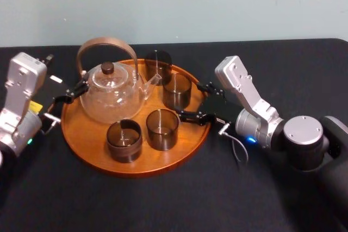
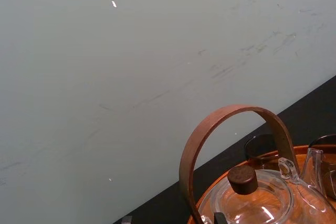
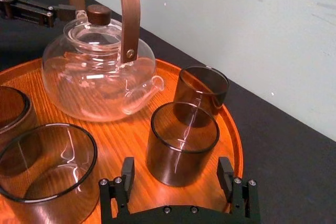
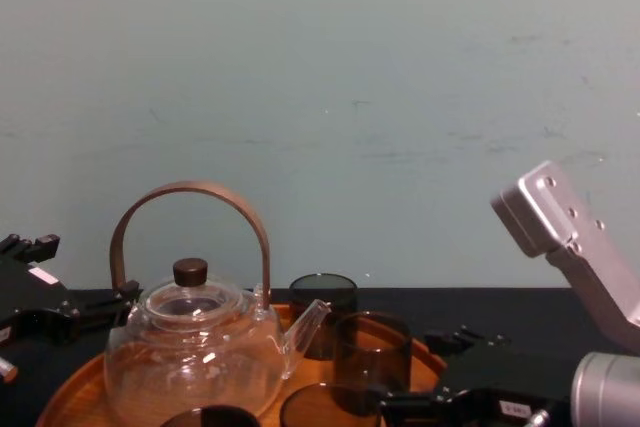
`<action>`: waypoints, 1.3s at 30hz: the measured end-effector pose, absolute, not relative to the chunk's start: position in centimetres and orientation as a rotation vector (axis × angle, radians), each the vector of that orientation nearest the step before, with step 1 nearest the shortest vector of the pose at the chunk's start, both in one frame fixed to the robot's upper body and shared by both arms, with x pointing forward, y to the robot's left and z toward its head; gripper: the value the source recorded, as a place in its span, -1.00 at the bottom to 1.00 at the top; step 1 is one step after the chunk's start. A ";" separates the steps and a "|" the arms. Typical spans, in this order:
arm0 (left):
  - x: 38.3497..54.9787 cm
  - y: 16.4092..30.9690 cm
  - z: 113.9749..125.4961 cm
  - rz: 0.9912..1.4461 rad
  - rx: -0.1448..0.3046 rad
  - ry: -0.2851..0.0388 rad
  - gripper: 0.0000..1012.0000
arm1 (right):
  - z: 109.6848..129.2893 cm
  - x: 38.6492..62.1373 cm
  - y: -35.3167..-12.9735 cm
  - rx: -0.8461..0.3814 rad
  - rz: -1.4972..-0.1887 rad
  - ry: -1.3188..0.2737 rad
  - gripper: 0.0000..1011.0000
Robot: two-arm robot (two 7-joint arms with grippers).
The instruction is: Pick up the glass from the table and place it on the tray.
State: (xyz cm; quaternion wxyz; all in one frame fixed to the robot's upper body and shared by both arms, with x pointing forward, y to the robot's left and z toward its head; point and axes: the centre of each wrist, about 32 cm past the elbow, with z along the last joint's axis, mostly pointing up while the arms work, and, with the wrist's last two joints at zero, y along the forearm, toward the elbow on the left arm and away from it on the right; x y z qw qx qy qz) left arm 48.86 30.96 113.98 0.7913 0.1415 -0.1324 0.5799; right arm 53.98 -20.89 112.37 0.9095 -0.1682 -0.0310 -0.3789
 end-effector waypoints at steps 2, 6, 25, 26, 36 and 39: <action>48.9 31.0 114.0 1.248 0.304 -0.285 0.99 | 112.3 53.9 -21.0 -0.348 -0.782 -0.062 0.98; 48.9 31.0 114.0 1.248 0.304 -0.285 1.00 | 112.2 53.7 -21.3 -0.348 -0.784 -0.061 0.98; 48.9 31.0 114.0 1.248 0.304 -0.285 1.00 | 114.3 50.7 -25.2 -0.299 -0.913 -0.104 0.98; 48.9 31.0 114.0 1.248 0.304 -0.285 0.99 | 114.3 50.6 -25.5 -0.296 -0.924 -0.105 0.98; 48.9 31.0 114.0 1.248 0.304 -0.285 0.99 | 114.9 50.3 -28.0 -0.276 -1.079 -0.128 0.98; 48.9 31.0 114.0 1.248 0.304 -0.285 0.99 | 114.8 50.4 -28.3 -0.275 -1.114 -0.132 0.98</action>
